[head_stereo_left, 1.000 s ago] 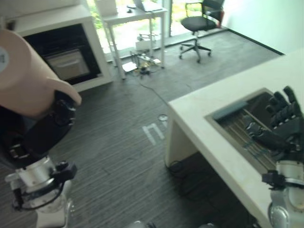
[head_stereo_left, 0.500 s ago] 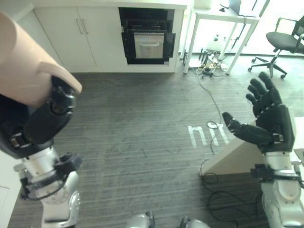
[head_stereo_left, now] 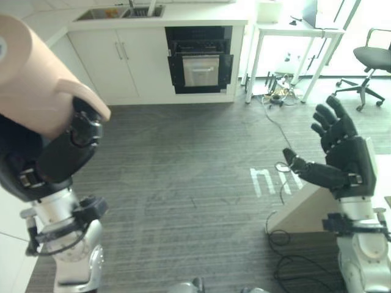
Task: Place the dishes in the dishwasher.
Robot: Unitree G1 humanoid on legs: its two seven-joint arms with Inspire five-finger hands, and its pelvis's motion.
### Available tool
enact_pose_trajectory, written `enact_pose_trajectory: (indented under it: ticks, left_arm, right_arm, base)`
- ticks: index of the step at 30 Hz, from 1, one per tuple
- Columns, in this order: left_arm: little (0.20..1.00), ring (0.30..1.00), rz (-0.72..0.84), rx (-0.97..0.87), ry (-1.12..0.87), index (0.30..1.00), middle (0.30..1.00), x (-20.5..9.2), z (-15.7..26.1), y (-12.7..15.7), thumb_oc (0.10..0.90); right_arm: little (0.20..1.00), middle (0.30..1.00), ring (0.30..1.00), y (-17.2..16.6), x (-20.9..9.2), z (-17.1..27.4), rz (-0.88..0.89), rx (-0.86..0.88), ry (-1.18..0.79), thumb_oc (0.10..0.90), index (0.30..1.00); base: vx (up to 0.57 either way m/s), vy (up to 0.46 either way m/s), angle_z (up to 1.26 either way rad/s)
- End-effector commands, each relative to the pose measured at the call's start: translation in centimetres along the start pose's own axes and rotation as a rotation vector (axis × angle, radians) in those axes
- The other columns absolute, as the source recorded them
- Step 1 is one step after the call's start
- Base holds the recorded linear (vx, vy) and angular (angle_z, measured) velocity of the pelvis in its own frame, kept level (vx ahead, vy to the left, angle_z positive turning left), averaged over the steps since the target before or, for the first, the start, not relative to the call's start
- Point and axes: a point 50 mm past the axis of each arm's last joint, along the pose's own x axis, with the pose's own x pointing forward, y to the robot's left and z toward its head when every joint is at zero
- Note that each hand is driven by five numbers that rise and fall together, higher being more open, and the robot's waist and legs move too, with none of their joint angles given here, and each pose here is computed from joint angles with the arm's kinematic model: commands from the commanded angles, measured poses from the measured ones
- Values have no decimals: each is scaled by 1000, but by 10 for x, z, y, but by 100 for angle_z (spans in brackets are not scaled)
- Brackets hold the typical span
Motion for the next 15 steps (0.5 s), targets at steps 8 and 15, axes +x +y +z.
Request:
enact_pose_trajectory:
  ticks: [8,15]
  left_arm:
    - [300,300,82,-164,-47,300,300,1,6,-9,400]
    - [300,300,92,-151,-35,300,300,-8,7,-7,400]
  right_arm:
    - [900,900,900,4,21,39,72,-64,-240,800,900]
    - [900,900,900,15,26,34,101,-70,-231,800,900]
  base:
    - [33,-84,4]
    - [188,111,28]
